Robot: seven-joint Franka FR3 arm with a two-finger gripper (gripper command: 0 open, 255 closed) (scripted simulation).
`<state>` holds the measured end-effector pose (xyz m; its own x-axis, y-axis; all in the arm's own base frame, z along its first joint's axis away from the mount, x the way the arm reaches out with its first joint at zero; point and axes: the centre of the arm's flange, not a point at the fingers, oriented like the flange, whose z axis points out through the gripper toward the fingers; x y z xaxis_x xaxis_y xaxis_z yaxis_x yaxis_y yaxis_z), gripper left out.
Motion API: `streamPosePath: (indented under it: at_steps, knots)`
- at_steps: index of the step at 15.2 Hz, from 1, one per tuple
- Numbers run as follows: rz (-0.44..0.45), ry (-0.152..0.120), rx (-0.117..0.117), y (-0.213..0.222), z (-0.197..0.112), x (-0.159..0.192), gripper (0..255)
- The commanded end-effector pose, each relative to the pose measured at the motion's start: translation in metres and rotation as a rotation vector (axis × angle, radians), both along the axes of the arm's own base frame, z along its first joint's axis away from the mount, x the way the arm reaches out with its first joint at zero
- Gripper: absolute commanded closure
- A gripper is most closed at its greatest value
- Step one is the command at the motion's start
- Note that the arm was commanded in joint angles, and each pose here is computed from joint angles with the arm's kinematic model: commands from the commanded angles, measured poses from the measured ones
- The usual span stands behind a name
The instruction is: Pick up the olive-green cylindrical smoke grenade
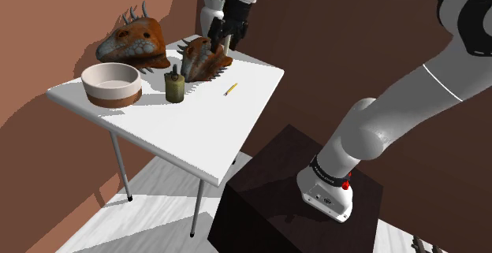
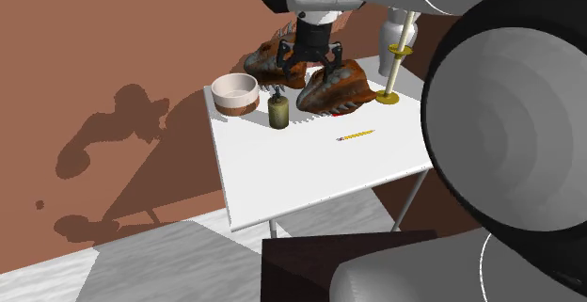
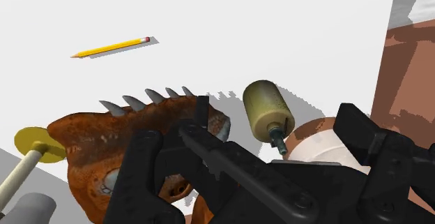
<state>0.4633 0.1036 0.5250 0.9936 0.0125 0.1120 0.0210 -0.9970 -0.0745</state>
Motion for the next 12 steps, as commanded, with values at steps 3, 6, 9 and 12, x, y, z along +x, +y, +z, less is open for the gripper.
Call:
streamPosePath:
  at_steps: [3, 6, 9, 12]
  knots:
    - [0.000, 0.025, -0.021, 0.023, -0.031, 0.041, 0]
    - [0.001, 0.044, -0.037, 0.042, -0.056, 0.070, 0]
    - [0.001, 0.062, -0.053, 0.061, -0.081, 0.098, 0]
    - [0.002, 0.081, -0.069, 0.080, -0.106, 0.126, 0]
